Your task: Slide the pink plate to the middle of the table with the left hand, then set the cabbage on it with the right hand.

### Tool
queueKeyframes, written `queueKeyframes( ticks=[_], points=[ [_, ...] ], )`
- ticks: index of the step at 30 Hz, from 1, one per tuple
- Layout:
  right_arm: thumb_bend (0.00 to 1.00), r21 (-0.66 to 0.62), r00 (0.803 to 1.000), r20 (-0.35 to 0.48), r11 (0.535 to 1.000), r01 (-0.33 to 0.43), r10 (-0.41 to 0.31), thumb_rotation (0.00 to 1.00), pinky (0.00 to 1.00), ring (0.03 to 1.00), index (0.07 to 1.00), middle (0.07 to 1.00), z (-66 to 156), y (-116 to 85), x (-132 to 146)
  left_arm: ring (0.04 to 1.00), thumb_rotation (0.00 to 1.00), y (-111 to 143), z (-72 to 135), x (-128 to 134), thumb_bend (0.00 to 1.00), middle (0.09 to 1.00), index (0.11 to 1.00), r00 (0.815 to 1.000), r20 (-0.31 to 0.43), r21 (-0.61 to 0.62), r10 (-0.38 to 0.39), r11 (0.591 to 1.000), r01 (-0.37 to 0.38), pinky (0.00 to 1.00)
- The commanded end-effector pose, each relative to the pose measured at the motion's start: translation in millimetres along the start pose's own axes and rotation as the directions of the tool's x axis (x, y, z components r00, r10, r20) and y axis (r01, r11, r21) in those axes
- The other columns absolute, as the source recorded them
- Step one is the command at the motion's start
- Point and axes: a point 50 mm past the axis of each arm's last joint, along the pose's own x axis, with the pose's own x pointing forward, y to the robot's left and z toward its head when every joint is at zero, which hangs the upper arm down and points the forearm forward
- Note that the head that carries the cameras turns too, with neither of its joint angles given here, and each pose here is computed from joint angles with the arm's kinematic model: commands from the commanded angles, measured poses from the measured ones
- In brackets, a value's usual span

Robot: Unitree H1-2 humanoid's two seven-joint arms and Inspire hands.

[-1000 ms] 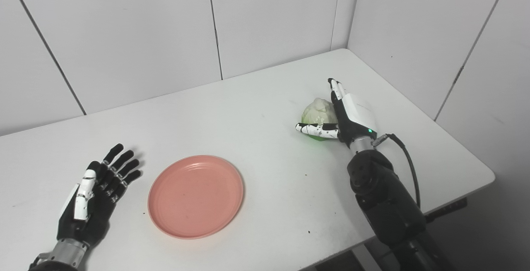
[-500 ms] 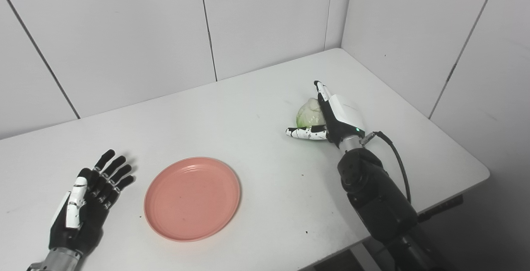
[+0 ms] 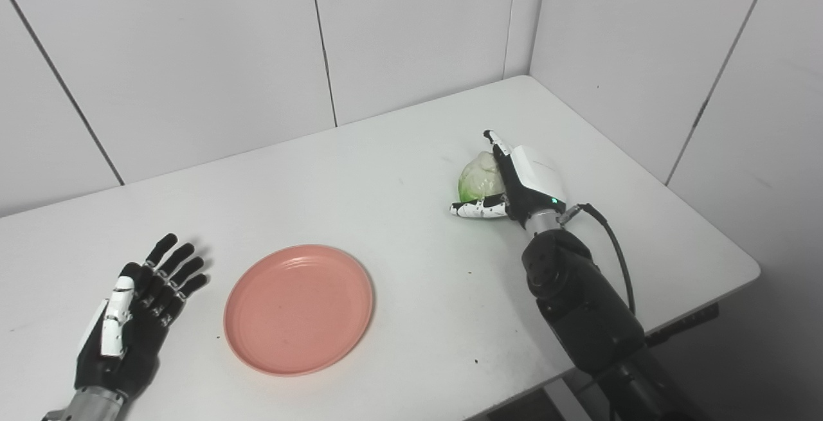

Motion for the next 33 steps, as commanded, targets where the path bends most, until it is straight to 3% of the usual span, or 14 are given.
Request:
queueKeyframes(
  ticks=[1,3,8,9,10,15,23,33],
  points=[
    [0.93,0.009,0.996,0.002,0.996,0.090,-0.090,0.20,0.61,0.741,0.849,0.826,10.6,-15.4,10.6,0.887,0.98,3.4,-37.8,-24.7,0.48,0.905,0.900,0.989,-0.143,-0.064,0.043,0.997,-0.053,0.86],
    [0.92,0.009,0.995,-0.005,0.995,0.100,-0.100,0.17,0.59,0.718,0.822,0.806,10.3,-15.4,10.9,0.888,0.98,3.4,-38.0,-24.9,0.48,0.905,0.901,0.989,-0.142,-0.063,0.043,0.997,-0.052,0.87],
    [0.84,0.017,0.994,0.005,0.993,0.113,-0.113,0.01,0.49,0.566,0.636,0.626,7.2,-16.4,12.2,0.890,0.97,2.5,-37.6,-25.2,0.49,0.908,0.904,0.989,-0.141,-0.061,0.043,0.997,-0.052,0.87],
    [0.77,0.013,0.993,0.007,0.993,0.114,-0.114,0.03,0.47,0.547,0.595,0.606,6.4,-16.2,12.4,0.891,0.97,2.2,-37.5,-25.3,0.49,0.909,0.905,0.989,-0.141,-0.059,0.043,0.997,-0.052,0.87],
    [0.60,0.011,0.993,0.009,0.993,0.116,-0.116,0.10,0.46,0.528,0.525,0.585,5.9,-16.0,12.6,0.890,0.97,2.0,-37.4,-25.3,0.49,0.908,0.904,0.989,-0.142,-0.057,0.044,0.997,-0.053,0.86],
    [0.53,0.011,0.993,0.028,0.993,0.114,-0.114,0.00,0.40,0.470,0.487,0.493,4.5,-14.6,13.9,0.887,0.98,0.5,-36.5,-25.3,0.49,0.904,0.898,0.988,-0.144,-0.060,0.048,0.997,-0.057,0.86],
    [0.53,0.055,0.990,0.042,0.989,0.134,-0.137,0.00,0.36,0.436,0.492,0.473,8.1,-15.3,12.4,0.892,0.98,-0.3,-35.8,-25.2,0.49,0.910,0.902,0.989,-0.144,-0.062,0.043,0.997,-0.052,0.87],
    [0.53,0.116,0.984,0.064,0.981,0.157,-0.165,0.00,0.38,0.450,0.495,0.474,16.5,-19.8,9.2,0.899,0.99,-2.5,-38.2,-22.6,0.48,0.917,0.912,0.989,-0.142,-0.067,0.038,0.997,-0.048,0.88]
  ],
)
